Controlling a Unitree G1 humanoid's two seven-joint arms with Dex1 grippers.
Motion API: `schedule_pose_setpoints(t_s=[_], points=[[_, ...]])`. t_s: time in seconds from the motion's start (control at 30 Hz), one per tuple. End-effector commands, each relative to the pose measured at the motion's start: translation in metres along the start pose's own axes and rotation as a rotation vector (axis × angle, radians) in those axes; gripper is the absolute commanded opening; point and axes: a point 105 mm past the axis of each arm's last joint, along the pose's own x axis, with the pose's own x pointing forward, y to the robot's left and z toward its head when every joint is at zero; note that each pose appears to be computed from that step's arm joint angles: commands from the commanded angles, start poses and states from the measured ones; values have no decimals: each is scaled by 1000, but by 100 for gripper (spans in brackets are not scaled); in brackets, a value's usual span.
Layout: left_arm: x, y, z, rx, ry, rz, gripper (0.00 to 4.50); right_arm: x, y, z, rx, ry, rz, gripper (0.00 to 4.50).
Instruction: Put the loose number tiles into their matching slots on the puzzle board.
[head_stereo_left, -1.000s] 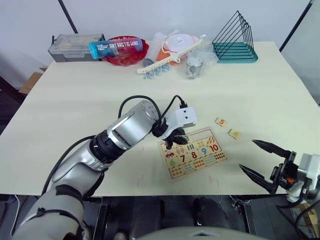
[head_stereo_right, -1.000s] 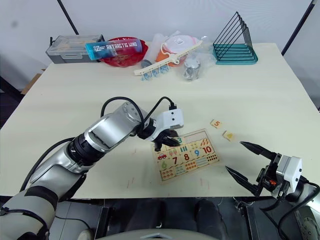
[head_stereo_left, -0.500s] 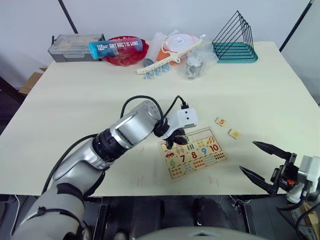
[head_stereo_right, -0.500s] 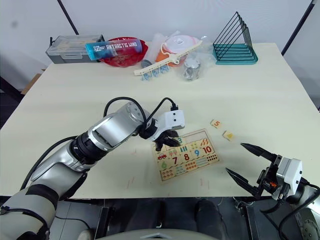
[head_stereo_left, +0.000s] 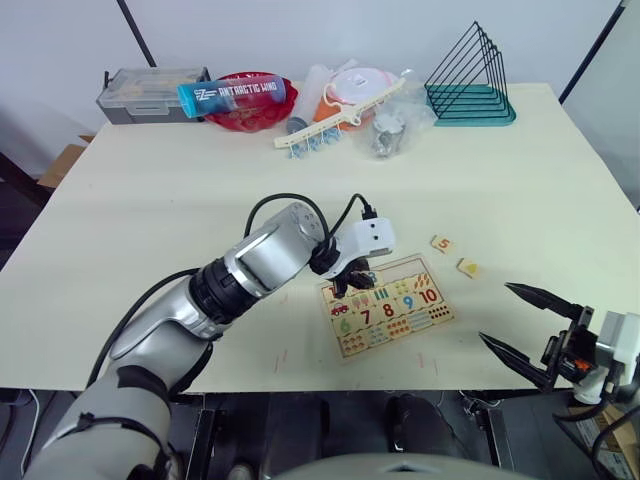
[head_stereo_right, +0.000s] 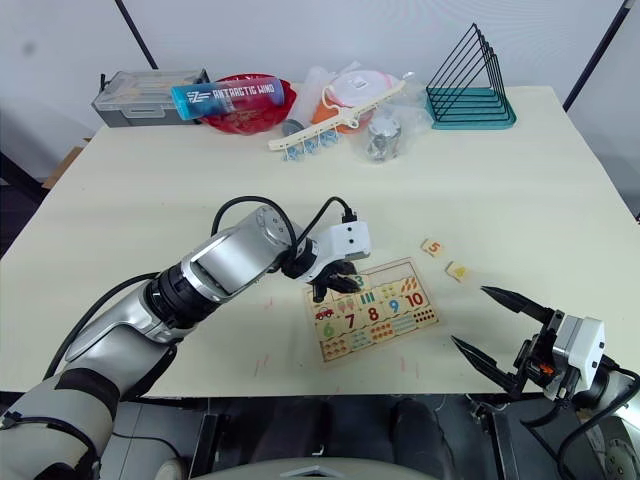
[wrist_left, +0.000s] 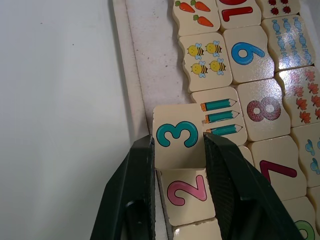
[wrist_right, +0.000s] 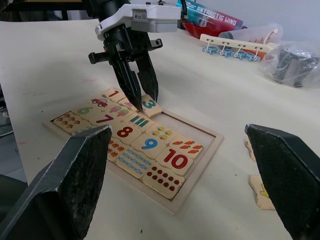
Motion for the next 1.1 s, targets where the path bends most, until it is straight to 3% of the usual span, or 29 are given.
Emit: schedule_pose_setpoints(t_s=[0.03, 0.43, 0.5, 0.53, 0.67, 0.7, 1.1], points=[[-3, 2, 8, 37, -17, 17, 93, -1, -1, 4, -27, -12, -1, 450], [1, 1, 8, 6, -19, 5, 93, -3, -2, 4, -30, -7, -13, 450], [0, 0, 9, 2, -23, 0, 198, -4, -2, 3, -31, -5, -14, 450], [0, 0, 10, 2, -24, -1, 221, -4, -2, 3, -31, -5, -14, 450], [-5, 1, 13, 0, -36, 5, 417, -5, -2, 2, -33, -3, -14, 450], [-6, 2, 14, -1, -39, 5, 448, -5, -2, 2, -33, -3, -14, 450], [-32, 18, 23, -70, -158, 16, 448, -6, -2, 1, -35, 0, -19, 450]])
